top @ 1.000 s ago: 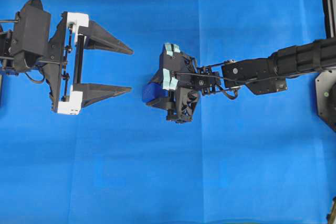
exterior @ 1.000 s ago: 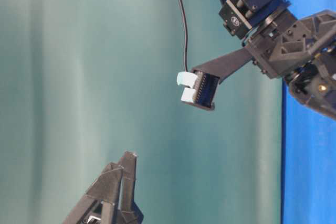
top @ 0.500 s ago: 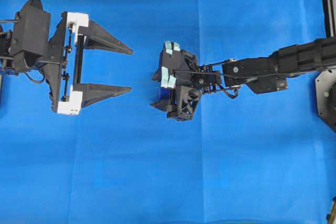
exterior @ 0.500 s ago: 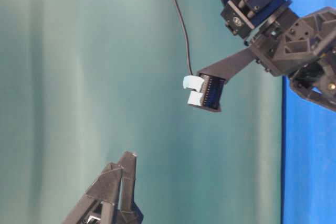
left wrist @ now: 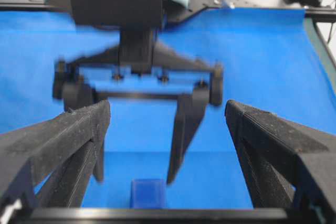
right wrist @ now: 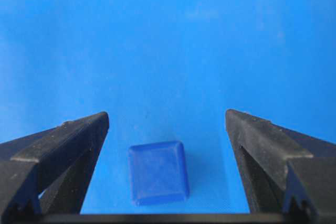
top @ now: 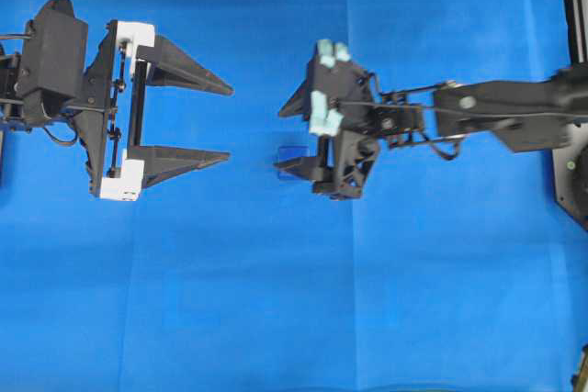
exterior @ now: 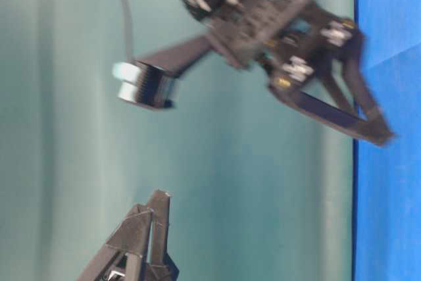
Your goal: Handover the blue block to the right arm after grasping it with the left arm, then place it in the designated position.
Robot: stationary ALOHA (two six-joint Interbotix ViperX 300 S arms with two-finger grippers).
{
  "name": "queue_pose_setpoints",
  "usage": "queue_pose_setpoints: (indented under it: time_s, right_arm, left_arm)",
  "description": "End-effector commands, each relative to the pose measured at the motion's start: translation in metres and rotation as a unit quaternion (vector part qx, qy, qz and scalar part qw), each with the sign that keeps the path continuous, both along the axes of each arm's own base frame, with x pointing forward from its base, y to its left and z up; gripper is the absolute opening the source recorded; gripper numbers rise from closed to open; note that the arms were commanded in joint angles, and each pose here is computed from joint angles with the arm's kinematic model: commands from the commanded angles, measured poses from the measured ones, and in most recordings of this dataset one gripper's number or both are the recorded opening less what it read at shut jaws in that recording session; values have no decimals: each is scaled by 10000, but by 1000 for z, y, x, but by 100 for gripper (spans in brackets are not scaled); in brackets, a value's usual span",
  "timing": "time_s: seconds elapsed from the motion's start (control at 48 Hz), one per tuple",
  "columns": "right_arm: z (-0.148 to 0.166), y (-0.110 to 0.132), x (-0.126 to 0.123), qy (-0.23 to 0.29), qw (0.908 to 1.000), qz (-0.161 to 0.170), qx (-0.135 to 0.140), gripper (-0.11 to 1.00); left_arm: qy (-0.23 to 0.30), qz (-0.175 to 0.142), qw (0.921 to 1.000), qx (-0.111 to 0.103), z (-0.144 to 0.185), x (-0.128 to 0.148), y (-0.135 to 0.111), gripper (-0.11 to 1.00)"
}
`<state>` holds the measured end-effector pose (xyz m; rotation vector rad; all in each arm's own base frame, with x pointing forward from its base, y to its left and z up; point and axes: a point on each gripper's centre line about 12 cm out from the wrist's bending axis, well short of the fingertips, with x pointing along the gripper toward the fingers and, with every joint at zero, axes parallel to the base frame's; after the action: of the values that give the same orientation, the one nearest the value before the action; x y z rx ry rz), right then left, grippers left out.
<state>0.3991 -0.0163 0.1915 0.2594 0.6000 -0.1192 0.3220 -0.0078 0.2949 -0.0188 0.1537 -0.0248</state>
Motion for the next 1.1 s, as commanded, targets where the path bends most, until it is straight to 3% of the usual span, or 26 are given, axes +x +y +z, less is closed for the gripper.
queue_pose_setpoints:
  time_s: [0.0, 0.333, 0.708, 1.083]
  right_arm:
    - [33, 0, -8, -288, 9996, -13, -56, 86]
    - [96, -3, -53, -683, 9973, -136, -244, 85]
    - [122, -2, -94, -1063, 9938, -193, -260, 85]
    - [126, -1, -95, -1202, 9922, -139, -309, 85]
  left_arm:
    - [-261, -17, 9997, 1, 17, 0, -1, 93]
    - [-269, -17, 9996, 1, 18, 0, -1, 93]
    - [-261, -17, 9997, 1, 17, 0, -1, 93]
    - [-276, -17, 9996, 1, 18, 1, -1, 93]
